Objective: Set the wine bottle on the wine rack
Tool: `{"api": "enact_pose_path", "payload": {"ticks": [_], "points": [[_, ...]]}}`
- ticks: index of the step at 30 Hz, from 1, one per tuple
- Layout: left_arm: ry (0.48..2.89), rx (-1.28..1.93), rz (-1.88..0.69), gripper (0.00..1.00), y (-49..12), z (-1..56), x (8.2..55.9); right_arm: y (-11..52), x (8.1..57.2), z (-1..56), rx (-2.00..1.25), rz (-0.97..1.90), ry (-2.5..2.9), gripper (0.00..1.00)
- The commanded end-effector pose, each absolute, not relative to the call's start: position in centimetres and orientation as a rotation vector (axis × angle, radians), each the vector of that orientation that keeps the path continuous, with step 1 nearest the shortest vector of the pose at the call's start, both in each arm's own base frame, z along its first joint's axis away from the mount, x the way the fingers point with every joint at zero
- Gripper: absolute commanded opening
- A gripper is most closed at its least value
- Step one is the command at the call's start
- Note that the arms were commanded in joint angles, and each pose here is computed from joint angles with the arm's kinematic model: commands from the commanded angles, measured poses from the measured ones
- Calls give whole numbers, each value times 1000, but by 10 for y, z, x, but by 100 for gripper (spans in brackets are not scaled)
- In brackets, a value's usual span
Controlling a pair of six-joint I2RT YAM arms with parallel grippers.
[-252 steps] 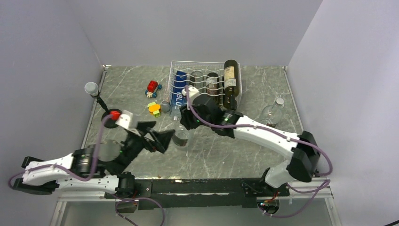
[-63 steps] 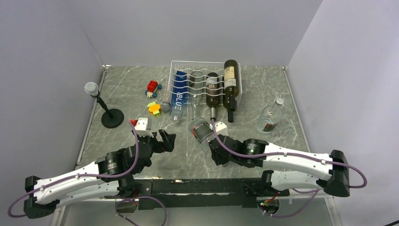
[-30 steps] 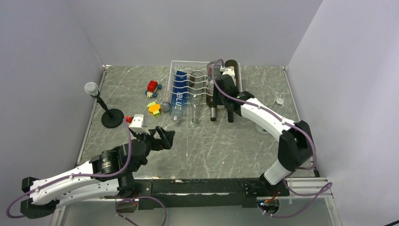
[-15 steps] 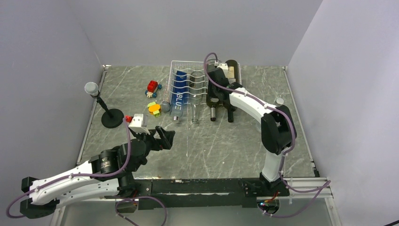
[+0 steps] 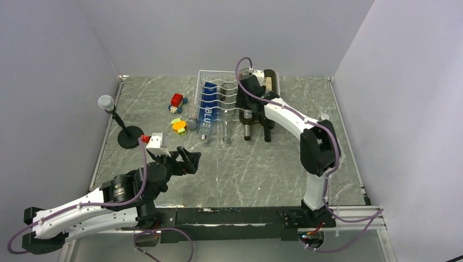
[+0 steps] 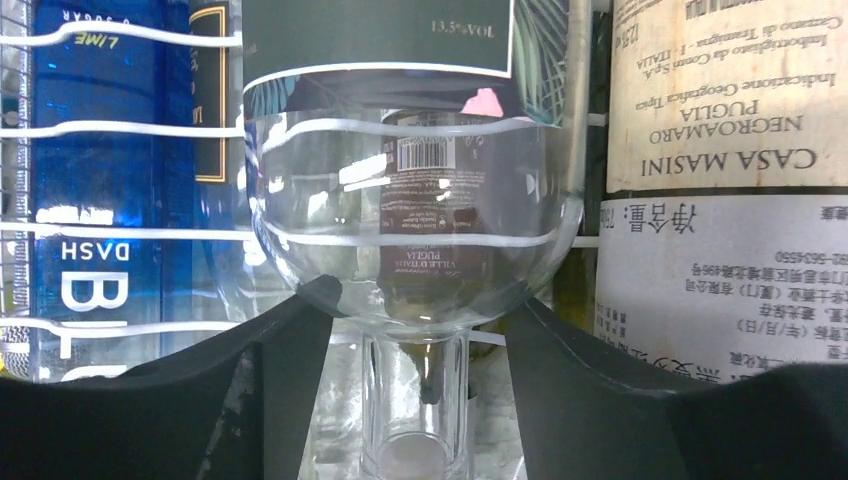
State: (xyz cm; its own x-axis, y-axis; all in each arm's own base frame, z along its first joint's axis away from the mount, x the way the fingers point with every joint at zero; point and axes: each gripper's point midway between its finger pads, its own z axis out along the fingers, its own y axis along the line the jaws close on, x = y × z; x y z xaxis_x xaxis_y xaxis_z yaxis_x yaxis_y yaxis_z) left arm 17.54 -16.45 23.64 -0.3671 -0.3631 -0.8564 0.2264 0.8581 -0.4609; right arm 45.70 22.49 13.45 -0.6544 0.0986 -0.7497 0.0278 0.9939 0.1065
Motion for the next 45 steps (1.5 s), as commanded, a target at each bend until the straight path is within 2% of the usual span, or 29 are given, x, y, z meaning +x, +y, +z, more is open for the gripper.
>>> {"api": "enact_pose_path", "payload": {"ticks": [1,3,7,15,21,27,35,40,45], "points": [[1818,-135,-654,99,-163,252,176,232,489,209,162,223,2058,74],[1816,-133,-651,99,-163,253,176,230,484,215,155,226,2055,80],[1816,-132,-645,99,-162,253,177,225,472,235,130,230,2018,87],[1814,-120,-659,99,-162,255,175,212,425,294,5,300,1962,89],[1812,-94,-675,99,-166,254,174,162,379,312,8,191,1988,92],[1816,-67,-692,99,-173,250,172,88,336,316,164,105,1959,92],[1806,-37,-708,99,-179,250,172,-4,291,305,350,-179,1928,92],[1807,-23,-717,99,-183,249,171,-24,273,309,448,-206,1865,92],[1819,-20,-708,99,-186,248,172,-45,278,280,561,-279,1918,91]]}}
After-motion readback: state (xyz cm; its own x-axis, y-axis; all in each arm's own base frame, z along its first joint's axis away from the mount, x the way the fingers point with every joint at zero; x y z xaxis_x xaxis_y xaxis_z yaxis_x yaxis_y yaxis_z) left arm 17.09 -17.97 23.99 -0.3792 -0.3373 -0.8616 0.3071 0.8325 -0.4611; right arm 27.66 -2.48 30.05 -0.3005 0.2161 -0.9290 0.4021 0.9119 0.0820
